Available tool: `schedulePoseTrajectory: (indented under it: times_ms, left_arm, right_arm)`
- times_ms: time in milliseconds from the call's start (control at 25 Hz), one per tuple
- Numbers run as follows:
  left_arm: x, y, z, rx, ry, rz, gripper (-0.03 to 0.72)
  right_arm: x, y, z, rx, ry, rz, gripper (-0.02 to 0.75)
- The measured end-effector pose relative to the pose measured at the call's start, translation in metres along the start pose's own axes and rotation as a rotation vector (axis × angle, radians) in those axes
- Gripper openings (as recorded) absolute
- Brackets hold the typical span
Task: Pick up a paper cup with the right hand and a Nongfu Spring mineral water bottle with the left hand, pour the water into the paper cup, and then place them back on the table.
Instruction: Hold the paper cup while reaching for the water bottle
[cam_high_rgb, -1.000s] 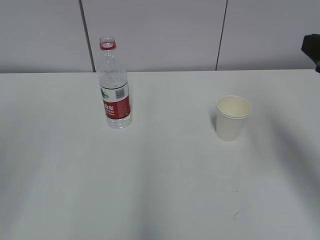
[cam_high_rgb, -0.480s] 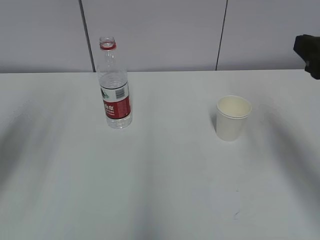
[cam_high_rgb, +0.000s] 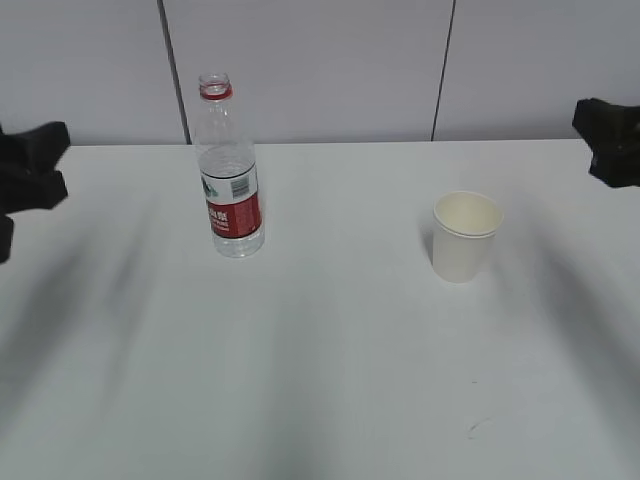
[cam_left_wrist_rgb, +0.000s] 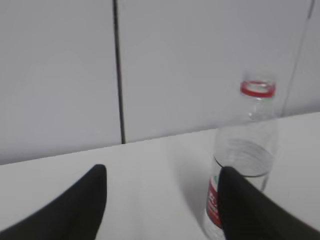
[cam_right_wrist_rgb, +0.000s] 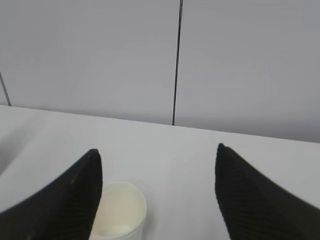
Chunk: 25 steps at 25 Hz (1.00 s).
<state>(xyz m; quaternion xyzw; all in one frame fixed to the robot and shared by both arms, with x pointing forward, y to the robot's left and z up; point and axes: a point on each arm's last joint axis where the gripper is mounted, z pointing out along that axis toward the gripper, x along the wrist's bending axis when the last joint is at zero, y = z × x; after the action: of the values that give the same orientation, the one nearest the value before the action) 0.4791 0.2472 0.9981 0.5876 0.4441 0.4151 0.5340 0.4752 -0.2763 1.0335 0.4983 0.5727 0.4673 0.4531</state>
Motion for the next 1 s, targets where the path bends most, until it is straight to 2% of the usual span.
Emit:
schedulePoseTrajectory:
  times_ms: [120,280,720,840,1000]
  left_arm:
    - [-0.007,-0.013,0.006,-0.002,-0.072,0.038,0.436]
    - [-0.01,-0.022,0.012,-0.02,-0.108,0.044,0.436]
    - [-0.011,-0.028,0.016,-0.052,-0.12,0.035,0.436]
    - [-0.011,-0.025,0.016,-0.081,-0.122,0.033,0.436]
    - [-0.011,-0.027,0.016,-0.062,-0.12,0.033,0.436]
  right_arm:
    - [0.001,-0.02,-0.001,0.013,0.0,0.004,0.526]
    - [0.004,-0.047,-0.009,0.026,0.023,-0.015,0.526]
    - [0.011,-0.089,0.006,0.088,0.072,-0.031,0.526]
    - [0.013,-0.099,0.014,0.069,0.093,-0.037,0.526]
    - [0.015,-0.11,0.021,0.033,0.103,-0.028,0.526]
